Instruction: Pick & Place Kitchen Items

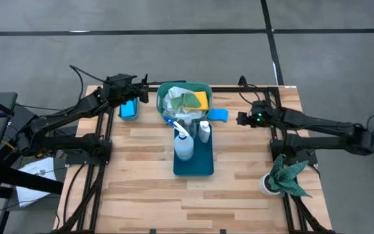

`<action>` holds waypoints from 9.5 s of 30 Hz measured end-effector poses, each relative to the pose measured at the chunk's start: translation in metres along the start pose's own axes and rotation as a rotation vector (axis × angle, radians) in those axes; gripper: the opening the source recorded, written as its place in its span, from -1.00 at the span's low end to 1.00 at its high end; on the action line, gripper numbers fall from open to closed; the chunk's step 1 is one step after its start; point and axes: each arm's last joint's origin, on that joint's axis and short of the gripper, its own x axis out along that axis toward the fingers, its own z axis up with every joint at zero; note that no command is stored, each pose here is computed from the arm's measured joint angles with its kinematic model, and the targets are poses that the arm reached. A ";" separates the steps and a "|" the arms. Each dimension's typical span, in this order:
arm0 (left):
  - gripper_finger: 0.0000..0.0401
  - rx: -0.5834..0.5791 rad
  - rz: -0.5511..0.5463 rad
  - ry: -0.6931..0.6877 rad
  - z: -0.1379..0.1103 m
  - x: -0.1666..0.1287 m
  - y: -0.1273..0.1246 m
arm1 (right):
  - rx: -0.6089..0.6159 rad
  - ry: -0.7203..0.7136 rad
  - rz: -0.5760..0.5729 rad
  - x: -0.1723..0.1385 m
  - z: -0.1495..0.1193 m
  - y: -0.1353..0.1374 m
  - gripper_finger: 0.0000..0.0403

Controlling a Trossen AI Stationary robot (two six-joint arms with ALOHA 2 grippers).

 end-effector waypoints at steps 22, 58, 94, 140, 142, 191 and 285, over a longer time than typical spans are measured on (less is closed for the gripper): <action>-0.01 -0.003 0.002 -0.001 0.000 0.000 0.000 | 0.084 0.141 -0.043 0.098 0.035 -0.016 -0.09; -0.05 -0.023 0.001 0.001 0.000 0.000 0.000 | 0.002 0.133 -0.010 0.129 0.035 -0.020 -0.94; -0.05 -0.019 -0.006 0.003 -0.001 0.000 -0.001 | -0.170 -0.093 -0.032 0.005 0.033 -0.015 -1.00; 0.11 0.041 -0.590 -0.491 0.044 -0.029 -0.066 | -0.903 -0.257 0.152 -0.080 0.153 0.167 -1.00; 0.13 0.046 -0.618 -0.483 0.048 -0.026 -0.076 | -0.936 -0.254 0.166 -0.077 0.155 0.177 -1.00; 0.15 0.057 -0.717 -0.022 0.047 0.032 -0.131 | -1.199 -0.184 0.276 -0.063 0.120 0.237 -1.00; -0.98 -0.767 0.029 -0.057 -0.112 -0.024 0.078 | -0.990 -0.218 0.300 -0.111 0.148 0.203 0.06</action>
